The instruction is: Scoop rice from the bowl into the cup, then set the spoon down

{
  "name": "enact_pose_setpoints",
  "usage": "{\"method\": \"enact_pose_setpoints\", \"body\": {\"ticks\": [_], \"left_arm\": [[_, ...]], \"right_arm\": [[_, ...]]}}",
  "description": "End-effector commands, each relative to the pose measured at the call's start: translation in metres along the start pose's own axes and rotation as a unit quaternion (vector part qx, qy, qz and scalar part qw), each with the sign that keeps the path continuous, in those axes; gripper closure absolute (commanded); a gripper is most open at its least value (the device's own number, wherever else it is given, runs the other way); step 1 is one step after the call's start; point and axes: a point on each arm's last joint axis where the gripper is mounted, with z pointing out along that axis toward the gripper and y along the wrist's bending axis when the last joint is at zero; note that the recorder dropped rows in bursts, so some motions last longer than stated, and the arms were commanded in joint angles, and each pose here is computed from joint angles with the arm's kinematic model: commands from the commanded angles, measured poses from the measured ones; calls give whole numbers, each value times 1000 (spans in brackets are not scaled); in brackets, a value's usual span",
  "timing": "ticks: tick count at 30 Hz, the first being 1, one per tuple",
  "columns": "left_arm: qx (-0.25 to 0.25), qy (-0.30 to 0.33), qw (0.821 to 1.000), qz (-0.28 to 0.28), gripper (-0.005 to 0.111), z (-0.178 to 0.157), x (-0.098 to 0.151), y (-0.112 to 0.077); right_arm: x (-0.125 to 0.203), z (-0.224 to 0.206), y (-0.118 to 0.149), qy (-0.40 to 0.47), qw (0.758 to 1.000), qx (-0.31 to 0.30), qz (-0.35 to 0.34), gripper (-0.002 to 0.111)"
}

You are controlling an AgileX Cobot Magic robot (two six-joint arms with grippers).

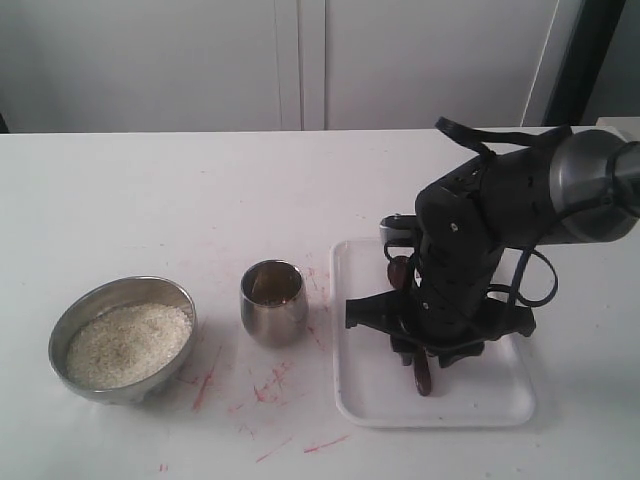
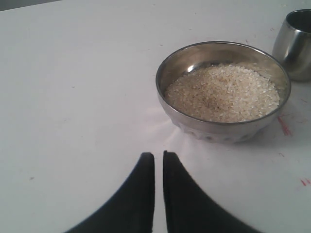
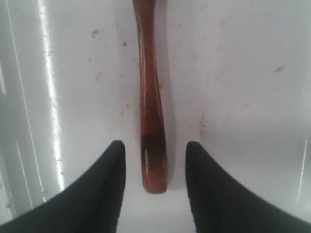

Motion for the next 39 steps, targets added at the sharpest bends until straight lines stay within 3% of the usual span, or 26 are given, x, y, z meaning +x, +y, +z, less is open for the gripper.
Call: {"method": "enact_pose_setpoints", "body": {"ticks": [1,9,16,18,24,29,32,39], "left_arm": [[0,-4,1000,-6,92,-1,-2,0],[0,-4,1000,-6,92,-1,-2,0],[0,-4,1000,-6,92,-1,-2,0],[0,-4,1000,-6,92,-1,-2,0],[0,-4,1000,-6,92,-1,-2,0],[0,-4,1000,-6,92,-1,-2,0],[0,-4,1000,-6,92,-1,-2,0],[0,-4,1000,-6,92,-1,-2,0]], "right_arm": [[-1,1,-2,-3,1000,3,-8,68],[-1,1,-2,-4,1000,2,-9,69],[-2,-16,-4,-24,999,-6,-23,98],[-4,-35,-6,-57,998,-9,-38,108],[-3,-116,-26,-202,976,-24,-77,108],[32,-188,-55,-369,919,-99,-94,108],[65,-218,-78,-462,869,-145,-103,108],[128,-246,-114,-589,768,-231,-101,108]]}}
